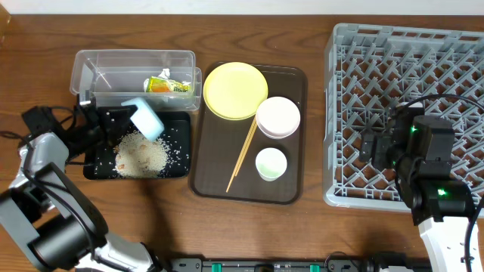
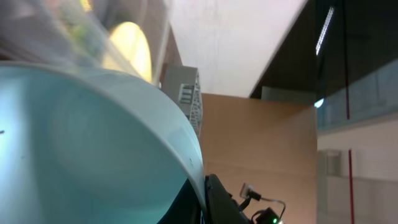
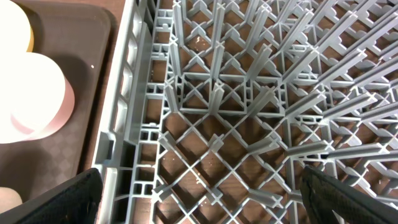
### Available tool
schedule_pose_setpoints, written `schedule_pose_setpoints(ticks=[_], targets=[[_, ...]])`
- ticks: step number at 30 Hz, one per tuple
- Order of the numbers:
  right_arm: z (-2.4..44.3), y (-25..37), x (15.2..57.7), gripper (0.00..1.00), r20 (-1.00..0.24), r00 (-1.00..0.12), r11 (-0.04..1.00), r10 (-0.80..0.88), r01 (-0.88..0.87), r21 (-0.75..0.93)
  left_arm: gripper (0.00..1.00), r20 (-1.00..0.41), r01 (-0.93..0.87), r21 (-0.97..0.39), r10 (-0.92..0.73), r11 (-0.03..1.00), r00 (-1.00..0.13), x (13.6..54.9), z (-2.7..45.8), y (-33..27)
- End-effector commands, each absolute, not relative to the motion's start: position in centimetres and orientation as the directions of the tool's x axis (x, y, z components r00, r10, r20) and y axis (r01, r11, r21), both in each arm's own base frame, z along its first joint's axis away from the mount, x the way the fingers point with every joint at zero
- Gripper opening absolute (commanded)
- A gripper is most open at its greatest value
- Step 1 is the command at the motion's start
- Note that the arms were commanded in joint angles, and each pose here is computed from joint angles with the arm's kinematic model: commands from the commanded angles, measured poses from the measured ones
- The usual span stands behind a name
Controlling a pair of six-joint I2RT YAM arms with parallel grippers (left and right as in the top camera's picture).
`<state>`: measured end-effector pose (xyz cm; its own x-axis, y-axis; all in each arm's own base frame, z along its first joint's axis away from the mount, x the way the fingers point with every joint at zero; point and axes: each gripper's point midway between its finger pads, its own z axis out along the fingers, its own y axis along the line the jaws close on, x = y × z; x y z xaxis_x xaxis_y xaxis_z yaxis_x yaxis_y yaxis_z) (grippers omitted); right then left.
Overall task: Sort waste into correct bins and load items into the dishwasher rack
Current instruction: 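Tip the blue bowl to pour rice onto the black tray, then return the empty blue bowl to the brown tray with the left gripper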
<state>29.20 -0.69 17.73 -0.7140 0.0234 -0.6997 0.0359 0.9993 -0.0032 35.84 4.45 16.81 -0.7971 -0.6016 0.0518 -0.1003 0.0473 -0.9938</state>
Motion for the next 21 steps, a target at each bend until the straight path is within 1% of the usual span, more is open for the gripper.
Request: schedule_pose_setpoints(ticks=[1, 4, 8, 12, 14, 16, 18, 21], targets=[[18.6, -1.0, 29.5, 0.99, -0.714, -0.699, 0.999, 0.037, 0.052, 0.002, 0.06, -0.099, 0.053, -0.994, -0.55, 0.1, -0.829, 35.5, 21.2, 2.3], [18.6, -1.0, 29.5, 0.99, -0.715, -0.699, 0.999, 0.037, 0.052, 0.002, 0.06, -0.188, 0.078, -0.971, -0.518, 0.227, -0.834, 35.4, 22.3, 0.1], [18.6, -1.0, 29.6, 0.99, -0.716, -0.697, 0.999, 0.037, 0.051, 0.002, 0.06, -0.312, 0.063, -0.873, -0.454, 0.484, -0.835, 35.6, 21.6, -3.6], [18.6, -1.0, 29.5, 0.99, -0.714, -0.699, 0.999, 0.037, 0.051, 0.002, 0.06, -0.379, 0.082, -0.758, -0.335, 0.647, -0.863, 35.3, 20.0, -8.2], [18.6, -1.0, 29.5, 0.99, -0.714, -0.699, 0.999, 0.037, 0.051, 0.002, 0.06, -0.393, 0.088, -0.687, -0.266, 0.721, -0.88, 35.0, 18.4, -10.3], [18.6, -1.0, 29.5, 0.99, -0.714, -0.699, 0.999, 0.037, 0.052, 0.002, 0.06, -0.419, 0.117, -0.582, -0.174, 0.804, -0.891, 34.6, 16.6, -11.7], [18.6, -1.0, 29.5, 0.99, -0.714, -0.699, 0.999, 0.037, 0.051, 0.002, 0.06, -0.429, 0.127, -0.447, -0.088, 0.885, -0.899, 34.1, 14.5, -12.5], [18.6, -1.0, 29.5, 0.99, -0.713, -0.7, 0.999, 0.037, 0.051, 0.002, 0.06, -0.426, 0.181, -0.316, 0.031, 0.931, -0.904, 33.2, 12.6, -13.9]])
